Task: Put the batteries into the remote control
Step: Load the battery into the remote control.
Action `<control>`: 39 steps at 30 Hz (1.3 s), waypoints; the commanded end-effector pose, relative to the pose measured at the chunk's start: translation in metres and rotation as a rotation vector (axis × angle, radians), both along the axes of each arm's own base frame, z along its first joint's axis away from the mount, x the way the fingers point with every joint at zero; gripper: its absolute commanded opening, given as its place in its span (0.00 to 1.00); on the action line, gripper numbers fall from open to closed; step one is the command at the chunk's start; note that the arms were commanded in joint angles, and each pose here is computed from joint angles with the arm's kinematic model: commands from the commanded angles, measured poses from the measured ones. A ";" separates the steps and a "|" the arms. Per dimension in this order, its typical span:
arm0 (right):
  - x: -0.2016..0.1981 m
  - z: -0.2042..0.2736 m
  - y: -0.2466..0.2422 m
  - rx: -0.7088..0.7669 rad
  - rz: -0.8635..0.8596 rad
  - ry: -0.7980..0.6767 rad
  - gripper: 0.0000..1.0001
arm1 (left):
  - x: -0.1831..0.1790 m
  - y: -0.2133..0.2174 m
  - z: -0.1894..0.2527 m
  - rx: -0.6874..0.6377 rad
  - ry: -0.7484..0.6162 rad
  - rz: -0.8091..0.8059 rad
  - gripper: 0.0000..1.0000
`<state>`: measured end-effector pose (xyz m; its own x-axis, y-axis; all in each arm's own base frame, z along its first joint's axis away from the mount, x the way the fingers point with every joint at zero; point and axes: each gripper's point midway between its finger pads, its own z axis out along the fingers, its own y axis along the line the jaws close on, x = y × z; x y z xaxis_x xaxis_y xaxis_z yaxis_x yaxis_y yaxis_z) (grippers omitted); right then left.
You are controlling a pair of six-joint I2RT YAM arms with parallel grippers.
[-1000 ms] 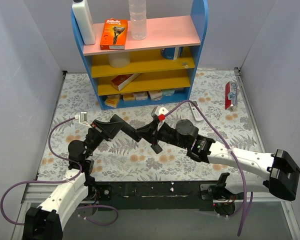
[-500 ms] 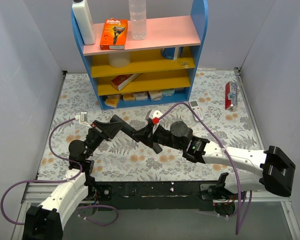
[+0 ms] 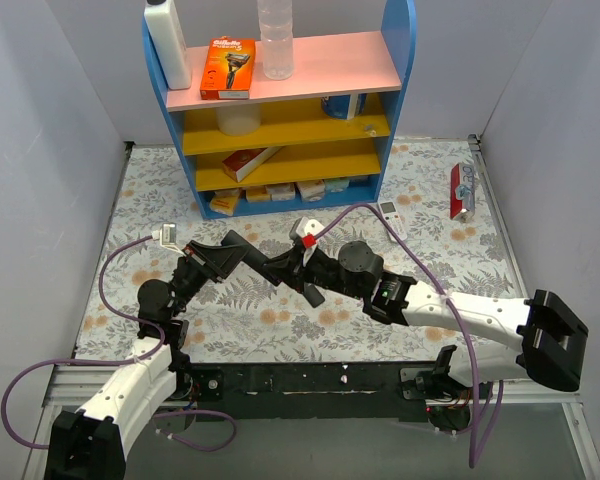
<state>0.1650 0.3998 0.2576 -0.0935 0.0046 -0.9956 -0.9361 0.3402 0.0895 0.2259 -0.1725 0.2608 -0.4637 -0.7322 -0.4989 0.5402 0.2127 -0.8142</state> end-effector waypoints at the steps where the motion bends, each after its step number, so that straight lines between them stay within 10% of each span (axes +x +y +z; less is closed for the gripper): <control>1: 0.005 0.031 0.007 0.073 -0.010 -0.055 0.01 | -0.003 0.000 0.011 -0.013 -0.032 -0.006 0.00; 39: 0.009 -0.023 0.011 -0.106 -0.007 -0.024 0.05 | -0.001 0.001 0.028 -0.054 -0.059 -0.005 0.00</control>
<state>0.1696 0.4071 0.2376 -0.0855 -0.0770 -0.9934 -0.9387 0.3403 0.0544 0.2305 -0.1726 0.2552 -0.4711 -0.7334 -0.4901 0.5184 0.2193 -0.8265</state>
